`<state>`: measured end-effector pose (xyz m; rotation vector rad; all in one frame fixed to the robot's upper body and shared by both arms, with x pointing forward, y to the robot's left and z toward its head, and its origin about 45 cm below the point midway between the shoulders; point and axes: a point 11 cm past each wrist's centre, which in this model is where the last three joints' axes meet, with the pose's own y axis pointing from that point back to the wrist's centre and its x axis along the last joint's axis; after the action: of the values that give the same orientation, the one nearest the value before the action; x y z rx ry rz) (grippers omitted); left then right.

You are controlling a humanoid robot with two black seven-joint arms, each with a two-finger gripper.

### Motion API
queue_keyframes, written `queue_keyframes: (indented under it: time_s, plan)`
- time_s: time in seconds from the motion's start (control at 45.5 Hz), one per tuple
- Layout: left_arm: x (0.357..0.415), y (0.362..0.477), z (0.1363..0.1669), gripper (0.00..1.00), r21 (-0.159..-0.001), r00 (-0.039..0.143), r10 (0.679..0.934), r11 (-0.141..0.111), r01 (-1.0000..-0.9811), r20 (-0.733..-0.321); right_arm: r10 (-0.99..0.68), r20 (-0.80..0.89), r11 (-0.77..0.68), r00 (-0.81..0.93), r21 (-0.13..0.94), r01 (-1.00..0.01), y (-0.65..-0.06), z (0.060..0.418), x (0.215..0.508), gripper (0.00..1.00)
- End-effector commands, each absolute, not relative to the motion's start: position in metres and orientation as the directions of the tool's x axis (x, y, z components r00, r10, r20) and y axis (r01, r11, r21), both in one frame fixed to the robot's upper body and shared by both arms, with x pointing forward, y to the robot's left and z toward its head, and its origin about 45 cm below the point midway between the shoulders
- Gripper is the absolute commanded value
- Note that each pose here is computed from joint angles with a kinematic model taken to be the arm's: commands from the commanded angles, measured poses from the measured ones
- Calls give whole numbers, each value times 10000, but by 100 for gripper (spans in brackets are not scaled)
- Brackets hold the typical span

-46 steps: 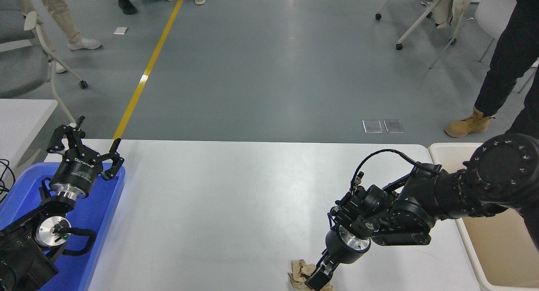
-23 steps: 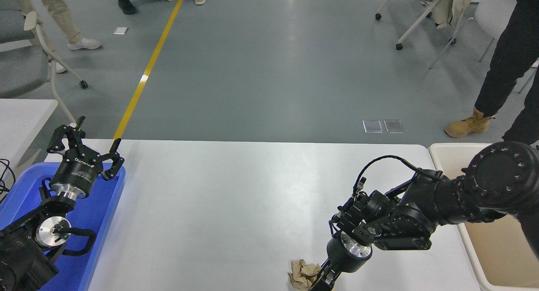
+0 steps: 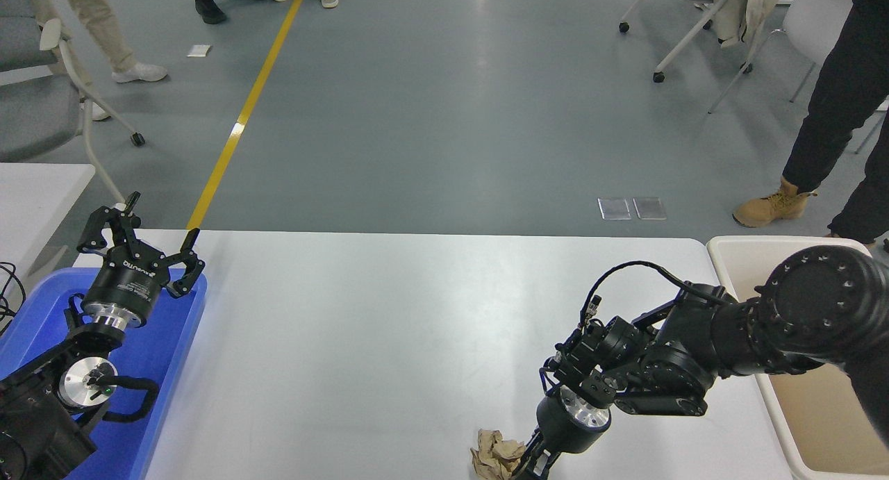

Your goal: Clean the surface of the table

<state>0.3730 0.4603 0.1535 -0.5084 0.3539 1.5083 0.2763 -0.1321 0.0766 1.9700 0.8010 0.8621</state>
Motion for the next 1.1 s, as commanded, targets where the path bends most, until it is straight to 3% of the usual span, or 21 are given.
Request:
queue_keyframes:
  time_s: [0.0, 0.396, 0.659, 1.077]
  plan:
    - [3730, 4603, 1535, 100, -984, 433, 8516, -98, -9951, -5223, 7763, 2813, -4618, 5642, 8630, 2051, -1321, 752, 2802, 71]
    - [3730, 4603, 1535, 100, -984, 433, 8516, -98, -9951, -5223, 7734, 2973, -4588, 5598, 8720, 1708, -1362, 809, 2962, 0]
    - [3730, 4595, 1529, 100, -973, 442, 8512, -81, -9952, -5229, 7646, 3066, -4665, 5669, 8702, 1586, -1385, 867, 3035, 0]
    - [3729, 4601, 1533, 100, -975, 436, 8520, -88, -9952, -5218, 6522, 4169, -5791, 6331, 8130, 612, -1625, 1436, 3481, 0]
